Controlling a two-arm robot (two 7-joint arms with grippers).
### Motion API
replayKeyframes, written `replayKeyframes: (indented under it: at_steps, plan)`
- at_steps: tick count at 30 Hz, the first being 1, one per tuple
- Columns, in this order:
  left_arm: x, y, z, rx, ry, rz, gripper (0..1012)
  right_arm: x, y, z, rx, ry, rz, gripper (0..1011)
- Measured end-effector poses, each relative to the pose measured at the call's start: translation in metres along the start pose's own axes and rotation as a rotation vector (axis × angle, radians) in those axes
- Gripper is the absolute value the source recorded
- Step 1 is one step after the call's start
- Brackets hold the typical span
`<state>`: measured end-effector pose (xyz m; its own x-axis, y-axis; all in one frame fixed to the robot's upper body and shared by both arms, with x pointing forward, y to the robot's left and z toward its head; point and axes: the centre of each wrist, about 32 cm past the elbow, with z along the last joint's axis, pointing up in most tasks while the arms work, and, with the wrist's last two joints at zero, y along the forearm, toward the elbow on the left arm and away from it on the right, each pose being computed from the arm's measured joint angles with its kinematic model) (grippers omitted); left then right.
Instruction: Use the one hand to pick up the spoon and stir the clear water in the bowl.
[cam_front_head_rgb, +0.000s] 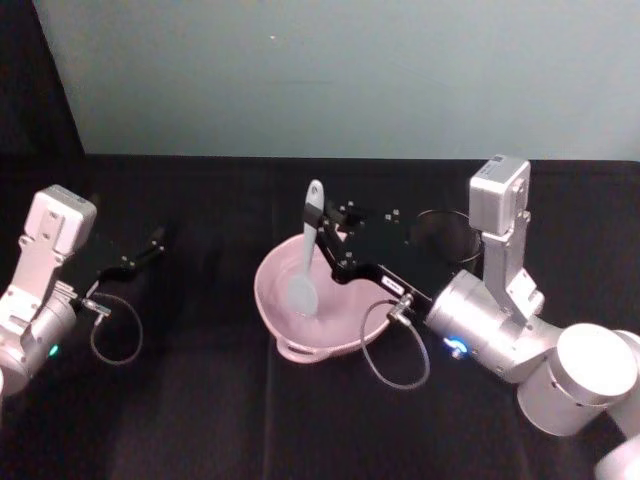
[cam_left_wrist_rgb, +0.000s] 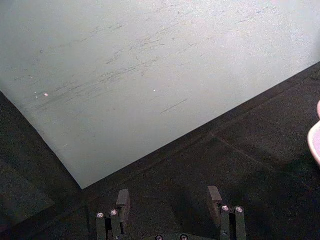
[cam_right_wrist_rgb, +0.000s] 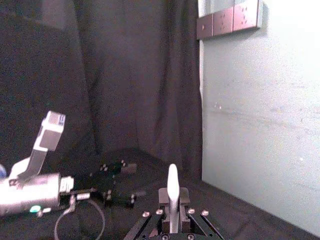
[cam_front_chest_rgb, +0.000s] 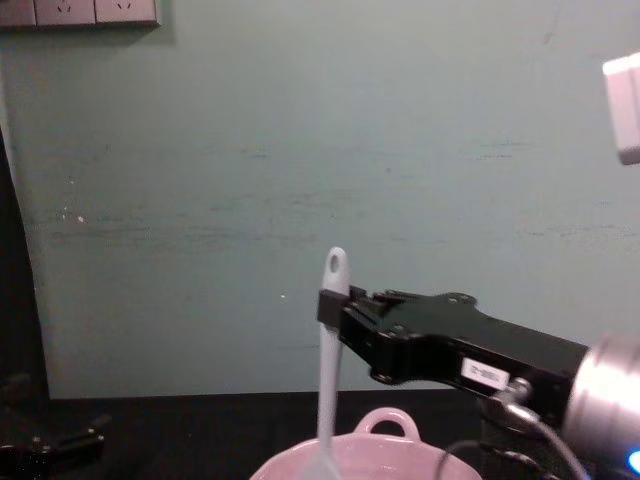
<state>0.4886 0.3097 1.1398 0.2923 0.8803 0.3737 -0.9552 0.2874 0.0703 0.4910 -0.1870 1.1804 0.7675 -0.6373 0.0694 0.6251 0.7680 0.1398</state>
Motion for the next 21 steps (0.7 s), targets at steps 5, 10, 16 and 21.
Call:
replayKeyframes:
  at_steps: [5, 10, 16, 21]
  plan:
    - [0.0, 0.0, 0.0, 0.0, 0.0, 0.0, 1011, -0.002, 0.018, -0.006, 0.038, -0.013, -0.036, 111]
    - [0.0, 0.0, 0.0, 0.0, 0.0, 0.0, 1011, 0.003, 0.028, -0.011, 0.04, -0.05, -0.087, 110]
    - [0.0, 0.0, 0.0, 0.0, 0.0, 0.0, 1011, 0.016, 0.031, -0.016, 0.028, -0.1, -0.175, 110]
    - [0.0, 0.0, 0.0, 0.0, 0.0, 0.0, 1011, 0.026, 0.024, -0.011, 0.011, -0.126, -0.216, 110]
